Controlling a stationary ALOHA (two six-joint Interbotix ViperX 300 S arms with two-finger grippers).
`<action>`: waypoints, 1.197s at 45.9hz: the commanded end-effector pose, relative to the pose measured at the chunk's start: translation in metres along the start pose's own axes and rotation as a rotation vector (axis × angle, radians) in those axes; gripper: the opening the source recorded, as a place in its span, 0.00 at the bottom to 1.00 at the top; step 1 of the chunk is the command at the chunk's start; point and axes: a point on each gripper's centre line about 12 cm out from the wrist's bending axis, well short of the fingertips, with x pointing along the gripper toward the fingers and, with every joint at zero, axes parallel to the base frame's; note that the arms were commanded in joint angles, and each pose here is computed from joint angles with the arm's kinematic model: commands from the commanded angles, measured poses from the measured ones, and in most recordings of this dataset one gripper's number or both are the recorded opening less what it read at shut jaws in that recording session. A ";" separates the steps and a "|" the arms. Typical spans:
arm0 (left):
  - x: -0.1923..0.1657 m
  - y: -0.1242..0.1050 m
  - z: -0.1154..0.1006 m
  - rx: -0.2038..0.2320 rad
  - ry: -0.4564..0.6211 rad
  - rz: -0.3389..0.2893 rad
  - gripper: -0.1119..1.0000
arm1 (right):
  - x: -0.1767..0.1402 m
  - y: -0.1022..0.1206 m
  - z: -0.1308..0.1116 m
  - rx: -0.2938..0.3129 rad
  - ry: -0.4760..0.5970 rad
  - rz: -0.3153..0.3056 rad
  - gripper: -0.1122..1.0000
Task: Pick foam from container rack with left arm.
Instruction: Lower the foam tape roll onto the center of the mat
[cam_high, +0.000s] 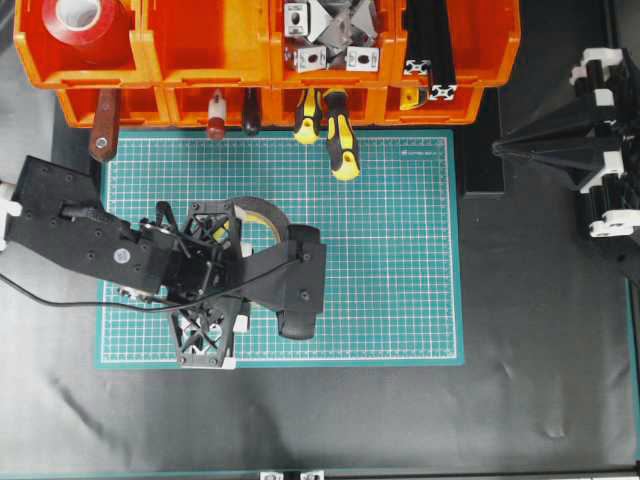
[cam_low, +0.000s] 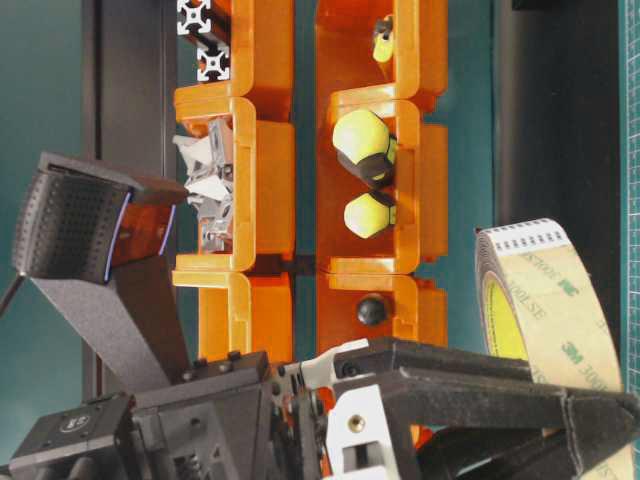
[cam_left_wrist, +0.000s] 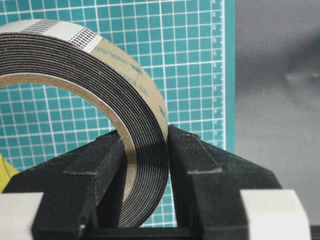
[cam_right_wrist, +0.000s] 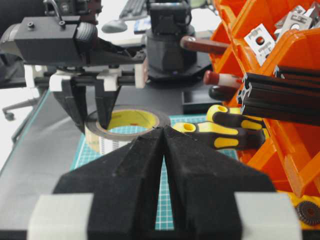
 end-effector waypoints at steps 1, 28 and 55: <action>-0.011 0.002 0.006 0.010 -0.037 -0.002 0.31 | 0.002 0.001 0.008 0.005 -0.018 0.002 0.10; -0.015 0.014 -0.009 0.061 -0.005 0.012 0.92 | 0.001 0.001 0.008 0.005 -0.018 0.003 0.10; -0.087 0.011 -0.021 0.063 -0.299 -0.041 0.91 | 0.001 0.001 0.009 0.005 -0.020 0.003 0.10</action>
